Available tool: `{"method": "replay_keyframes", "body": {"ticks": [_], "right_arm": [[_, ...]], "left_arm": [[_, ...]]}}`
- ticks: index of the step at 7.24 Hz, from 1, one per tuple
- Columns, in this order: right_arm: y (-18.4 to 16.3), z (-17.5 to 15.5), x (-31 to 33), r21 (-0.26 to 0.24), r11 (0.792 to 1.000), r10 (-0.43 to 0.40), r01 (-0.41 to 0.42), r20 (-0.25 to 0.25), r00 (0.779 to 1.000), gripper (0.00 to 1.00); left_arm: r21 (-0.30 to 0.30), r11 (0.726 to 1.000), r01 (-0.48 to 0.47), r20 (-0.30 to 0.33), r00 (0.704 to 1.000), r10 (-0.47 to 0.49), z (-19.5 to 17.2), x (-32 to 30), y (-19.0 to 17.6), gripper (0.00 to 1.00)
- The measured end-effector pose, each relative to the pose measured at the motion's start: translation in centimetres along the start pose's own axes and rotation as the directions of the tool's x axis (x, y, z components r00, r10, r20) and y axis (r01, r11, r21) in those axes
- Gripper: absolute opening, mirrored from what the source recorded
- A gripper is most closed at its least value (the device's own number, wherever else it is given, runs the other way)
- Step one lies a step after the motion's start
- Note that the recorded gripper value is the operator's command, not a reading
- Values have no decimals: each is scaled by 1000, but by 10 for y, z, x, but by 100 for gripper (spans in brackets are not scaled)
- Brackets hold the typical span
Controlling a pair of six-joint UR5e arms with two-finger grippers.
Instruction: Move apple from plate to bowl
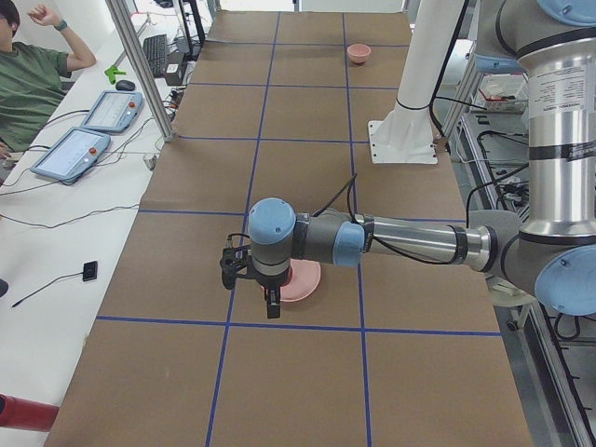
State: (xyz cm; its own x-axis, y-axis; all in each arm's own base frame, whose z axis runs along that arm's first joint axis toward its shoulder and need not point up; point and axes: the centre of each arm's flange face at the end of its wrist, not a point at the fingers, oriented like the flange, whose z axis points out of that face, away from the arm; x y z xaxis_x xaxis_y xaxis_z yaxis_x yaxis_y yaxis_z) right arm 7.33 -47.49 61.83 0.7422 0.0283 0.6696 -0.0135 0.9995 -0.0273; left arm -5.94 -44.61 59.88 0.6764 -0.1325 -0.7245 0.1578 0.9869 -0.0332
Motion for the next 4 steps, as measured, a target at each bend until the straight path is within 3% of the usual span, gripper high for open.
{"method": "replay_keyframes", "body": {"ticks": [1,4], "right_arm": [[3,3,1,10,1000,-8,8,10,1000,100],[5,0,-12,25,1000,-16,13,125,992,100]], "left_arm": [[7,1000,-11,-5,1000,11,-3,4,-1,99],[8,999,-31,2,1000,31,-2,3,-1,99]]}}
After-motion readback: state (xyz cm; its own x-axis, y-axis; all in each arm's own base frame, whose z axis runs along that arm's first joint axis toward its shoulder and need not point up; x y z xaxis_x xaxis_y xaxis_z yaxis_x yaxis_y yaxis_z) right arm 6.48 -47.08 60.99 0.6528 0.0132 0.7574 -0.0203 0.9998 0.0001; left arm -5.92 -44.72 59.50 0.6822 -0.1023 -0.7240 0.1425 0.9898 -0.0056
